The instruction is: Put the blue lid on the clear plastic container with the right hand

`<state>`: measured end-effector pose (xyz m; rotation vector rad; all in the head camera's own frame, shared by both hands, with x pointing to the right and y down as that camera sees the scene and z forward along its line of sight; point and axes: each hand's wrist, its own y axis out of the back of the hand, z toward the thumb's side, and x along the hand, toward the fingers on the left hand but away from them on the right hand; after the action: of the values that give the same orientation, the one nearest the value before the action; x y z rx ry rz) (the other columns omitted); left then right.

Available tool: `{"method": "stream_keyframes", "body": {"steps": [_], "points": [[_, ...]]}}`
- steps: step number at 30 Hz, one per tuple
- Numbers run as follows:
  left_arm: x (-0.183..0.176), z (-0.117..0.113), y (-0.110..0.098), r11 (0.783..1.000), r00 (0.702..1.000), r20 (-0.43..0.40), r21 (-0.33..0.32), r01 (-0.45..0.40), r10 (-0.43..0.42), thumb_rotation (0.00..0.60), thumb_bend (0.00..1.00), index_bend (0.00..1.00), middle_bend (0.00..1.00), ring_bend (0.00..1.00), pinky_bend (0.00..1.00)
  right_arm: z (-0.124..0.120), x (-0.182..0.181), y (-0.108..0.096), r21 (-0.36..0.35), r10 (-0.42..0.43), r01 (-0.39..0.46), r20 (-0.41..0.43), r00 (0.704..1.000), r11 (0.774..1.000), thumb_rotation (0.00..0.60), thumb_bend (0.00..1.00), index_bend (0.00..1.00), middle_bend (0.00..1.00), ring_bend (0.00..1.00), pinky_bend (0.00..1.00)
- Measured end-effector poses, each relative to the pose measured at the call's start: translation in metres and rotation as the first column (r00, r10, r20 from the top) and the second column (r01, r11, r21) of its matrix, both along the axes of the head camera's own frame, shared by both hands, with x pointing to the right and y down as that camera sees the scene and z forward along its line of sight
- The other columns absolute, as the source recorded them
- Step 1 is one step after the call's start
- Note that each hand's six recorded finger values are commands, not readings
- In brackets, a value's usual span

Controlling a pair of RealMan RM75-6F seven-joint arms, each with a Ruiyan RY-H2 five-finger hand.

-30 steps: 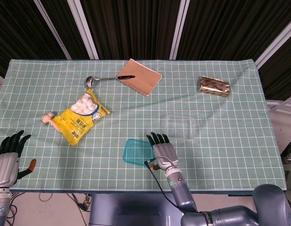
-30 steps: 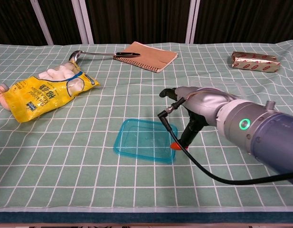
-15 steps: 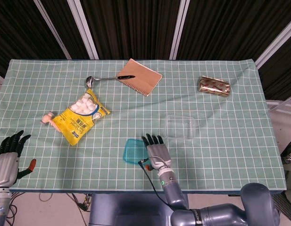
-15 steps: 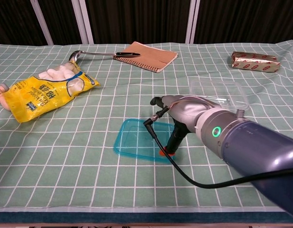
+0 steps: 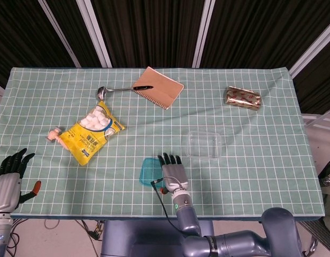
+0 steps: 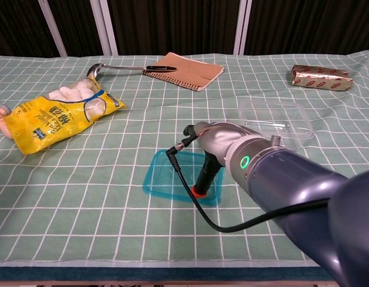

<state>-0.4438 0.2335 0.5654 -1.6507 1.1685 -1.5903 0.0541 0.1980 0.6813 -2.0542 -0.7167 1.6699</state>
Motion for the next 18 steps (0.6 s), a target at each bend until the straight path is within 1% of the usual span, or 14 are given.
{"method": "stream_keyframes", "body": {"steps": [4, 8, 10, 15, 18], "points": [[-0.001, 0.0, 0.0, 1.0, 1.0, -0.001, -0.001, 0.004, -0.004, 0.6, 0.36, 0.13, 0.0, 0.0, 0.0, 0.002, -0.004, 0.003, -0.014, 0.016, -0.017, -0.01, 1.0, 1.0, 0.6, 0.23, 0.0, 0.0, 0.0, 0.0], [-0.001, 0.0, -0.001, 1.0, 1.0, -0.003, -0.001, 0.005, -0.005, 0.6, 0.36, 0.13, 0.0, 0.0, 0.0, 0.004, -0.007, 0.005, -0.024, 0.029, -0.029, -0.016, 0.999, 0.999, 0.6, 0.17, 0.0, 0.01, 0.0, 0.0], [-0.001, 0.0, 0.0, 1.0, 1.0, -0.003, -0.002, 0.006, -0.006, 0.6, 0.36, 0.13, 0.0, 0.0, 0.0, 0.004, -0.007, 0.006, -0.026, 0.031, -0.032, -0.022, 0.999, 0.999, 0.6, 0.16, 0.0, 0.01, 0.0, 0.0], [-0.001, 0.0, 0.0, 1.0, 1.0, -0.003, -0.001, 0.007, -0.007, 0.6, 0.36, 0.13, 0.0, 0.0, 0.0, 0.009, -0.013, 0.009, -0.035, 0.04, -0.041, -0.031, 0.999, 0.999, 0.6, 0.16, 0.0, 0.01, 0.0, 0.0], [-0.001, 0.0, 0.0, 1.0, 1.0, -0.002, -0.002, 0.006, -0.006, 0.6, 0.36, 0.13, 0.0, 0.0, 0.0, 0.011, -0.015, 0.008, -0.025, 0.042, -0.042, -0.031, 0.999, 0.999, 0.6, 0.16, 0.0, 0.01, 0.0, 0.0]]}}
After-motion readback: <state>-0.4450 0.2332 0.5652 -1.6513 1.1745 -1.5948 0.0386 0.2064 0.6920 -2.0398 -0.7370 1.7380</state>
